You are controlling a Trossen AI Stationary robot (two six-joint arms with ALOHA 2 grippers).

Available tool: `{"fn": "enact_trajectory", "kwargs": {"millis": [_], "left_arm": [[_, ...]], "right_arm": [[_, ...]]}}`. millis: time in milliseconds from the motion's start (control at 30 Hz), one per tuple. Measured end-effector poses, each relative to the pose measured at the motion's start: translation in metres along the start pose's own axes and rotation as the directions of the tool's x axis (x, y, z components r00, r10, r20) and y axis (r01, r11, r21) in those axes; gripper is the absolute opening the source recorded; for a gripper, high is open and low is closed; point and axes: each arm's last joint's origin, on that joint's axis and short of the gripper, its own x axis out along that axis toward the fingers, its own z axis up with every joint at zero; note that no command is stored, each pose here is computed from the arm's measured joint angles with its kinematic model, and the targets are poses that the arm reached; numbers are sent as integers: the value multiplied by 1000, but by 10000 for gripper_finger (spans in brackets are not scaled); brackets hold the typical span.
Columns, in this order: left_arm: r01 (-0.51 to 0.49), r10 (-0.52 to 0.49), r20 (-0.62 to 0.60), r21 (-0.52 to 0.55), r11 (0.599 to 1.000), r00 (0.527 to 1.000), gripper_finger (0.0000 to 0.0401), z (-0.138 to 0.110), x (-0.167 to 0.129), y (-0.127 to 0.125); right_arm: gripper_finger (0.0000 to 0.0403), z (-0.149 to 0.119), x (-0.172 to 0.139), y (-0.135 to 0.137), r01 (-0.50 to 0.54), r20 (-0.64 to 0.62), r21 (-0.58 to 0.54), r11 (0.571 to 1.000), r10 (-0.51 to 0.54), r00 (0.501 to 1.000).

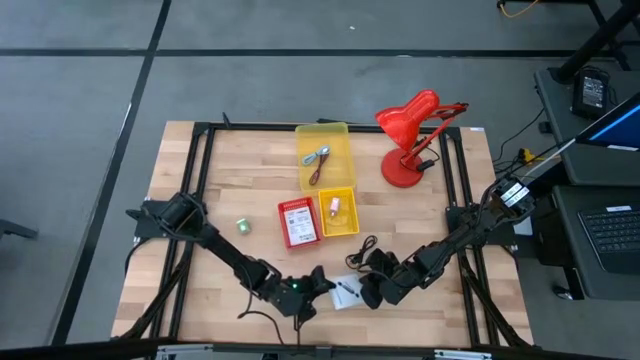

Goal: Pick and place items into bin
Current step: Put the white card reader box into the red bin

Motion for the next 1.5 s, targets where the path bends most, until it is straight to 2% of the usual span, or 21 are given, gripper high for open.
{"fn": "enact_trajectory", "kwargs": {"millis": [67,333,533,700,833,967,1133,1233,1333,1500], "left_arm": [[-9,9,-12,9,1000,1000,40,2,-2,-1],[-49,53,-77,49,998,996,40,6,-10,-7],[-96,99,-151,26,995,984,40,10,-26,3],[-88,75,-150,-80,993,986,40,11,-47,24],[-81,54,-199,-129,988,979,40,4,-61,37],[-143,87,-281,-185,972,956,40,-4,-78,52],[-216,115,-362,-251,943,925,39,-16,-100,69],[-194,71,-382,-296,935,921,39,-24,-110,73],[-210,46,-419,-355,911,907,39,-34,-118,76],[-218,12,-477,-379,899,879,39,-44,-121,73]], "right_arm": [[0,0,0,0,-1,14,-4,1000,1,1000],[0,1,0,0,3,39,-25,1000,-2,999],[0,3,0,0,18,73,-67,998,-13,997],[0,4,1,0,21,91,-82,996,-14,996],[0,7,1,4,-2,137,-149,989,22,990],[0,9,0,9,-29,157,-209,977,63,986],[0,9,0,9,-21,158,-239,971,61,986],[0,8,0,9,-17,158,-257,966,60,986],[0,9,0,8,-12,157,-262,965,55,986],[0,14,2,4,33,192,-265,964,19,981]]}}
